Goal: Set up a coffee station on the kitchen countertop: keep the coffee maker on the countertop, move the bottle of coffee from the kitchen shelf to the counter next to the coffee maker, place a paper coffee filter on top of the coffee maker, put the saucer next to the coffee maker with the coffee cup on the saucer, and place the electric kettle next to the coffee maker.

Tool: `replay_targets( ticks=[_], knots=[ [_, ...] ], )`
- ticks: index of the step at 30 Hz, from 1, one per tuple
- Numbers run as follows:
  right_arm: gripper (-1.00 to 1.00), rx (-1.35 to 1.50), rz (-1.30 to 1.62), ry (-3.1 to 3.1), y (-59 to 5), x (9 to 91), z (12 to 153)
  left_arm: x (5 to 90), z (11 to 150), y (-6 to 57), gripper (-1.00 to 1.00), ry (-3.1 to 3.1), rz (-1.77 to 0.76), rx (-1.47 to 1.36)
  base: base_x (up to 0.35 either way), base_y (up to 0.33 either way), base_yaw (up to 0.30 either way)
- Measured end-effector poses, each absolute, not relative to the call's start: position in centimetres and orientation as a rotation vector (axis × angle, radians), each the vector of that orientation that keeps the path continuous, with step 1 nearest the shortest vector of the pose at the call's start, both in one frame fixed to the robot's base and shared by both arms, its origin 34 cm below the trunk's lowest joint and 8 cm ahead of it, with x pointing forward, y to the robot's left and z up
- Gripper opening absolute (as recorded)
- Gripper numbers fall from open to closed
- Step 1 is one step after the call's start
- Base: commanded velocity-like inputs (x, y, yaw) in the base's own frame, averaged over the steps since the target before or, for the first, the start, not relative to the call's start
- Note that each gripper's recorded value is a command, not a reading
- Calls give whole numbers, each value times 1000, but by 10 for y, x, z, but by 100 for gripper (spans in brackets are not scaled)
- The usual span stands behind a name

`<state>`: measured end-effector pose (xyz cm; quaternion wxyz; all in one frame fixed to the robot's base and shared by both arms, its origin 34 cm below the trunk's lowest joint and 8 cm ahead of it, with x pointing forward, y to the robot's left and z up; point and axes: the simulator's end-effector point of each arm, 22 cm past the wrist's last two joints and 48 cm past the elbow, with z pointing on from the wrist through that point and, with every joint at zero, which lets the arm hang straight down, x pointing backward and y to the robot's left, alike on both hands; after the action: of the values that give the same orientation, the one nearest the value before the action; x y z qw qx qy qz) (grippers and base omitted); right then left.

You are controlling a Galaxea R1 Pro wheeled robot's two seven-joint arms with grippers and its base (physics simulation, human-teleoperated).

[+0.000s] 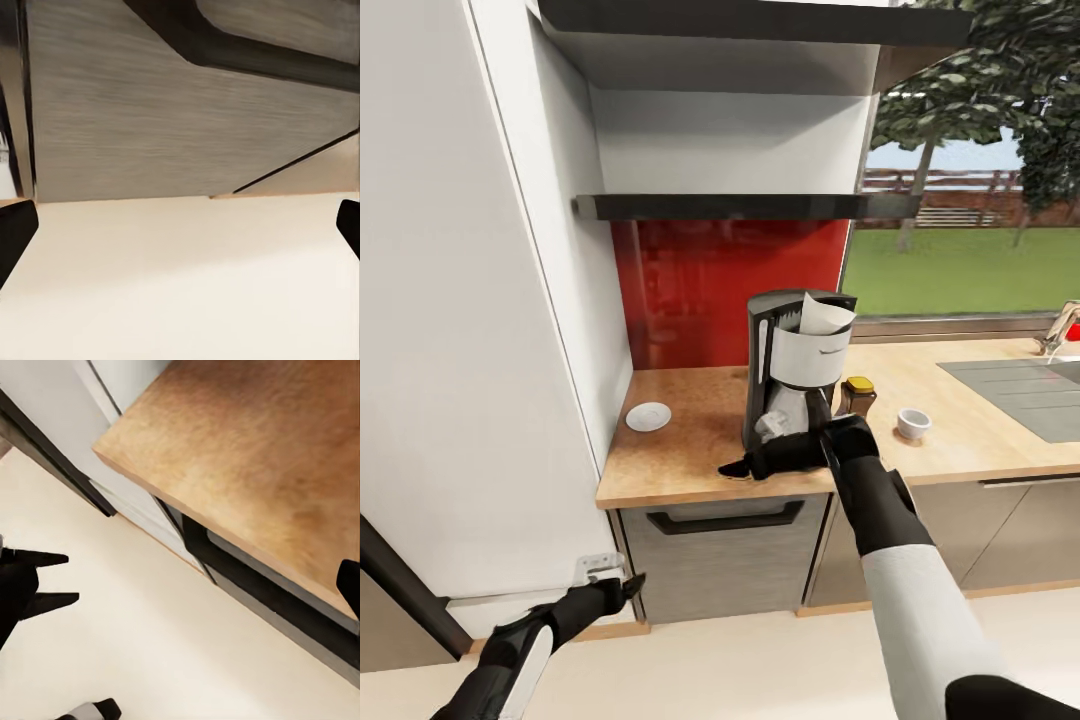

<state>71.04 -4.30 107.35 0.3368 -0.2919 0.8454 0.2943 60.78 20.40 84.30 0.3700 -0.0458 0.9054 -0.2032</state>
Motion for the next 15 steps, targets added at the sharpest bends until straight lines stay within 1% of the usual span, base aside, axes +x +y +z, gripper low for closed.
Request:
replay_targets(
  ticks=[7,15],
  knots=[
    [100,-873,715,2238,-7,732,1106,618,846,203,100,2313,-494,-242,0,0,0],
    [100,-831,508,2277,-27,780,1129,637,863,193,100,2271,-534,-307,0,0,0]
  ],
)
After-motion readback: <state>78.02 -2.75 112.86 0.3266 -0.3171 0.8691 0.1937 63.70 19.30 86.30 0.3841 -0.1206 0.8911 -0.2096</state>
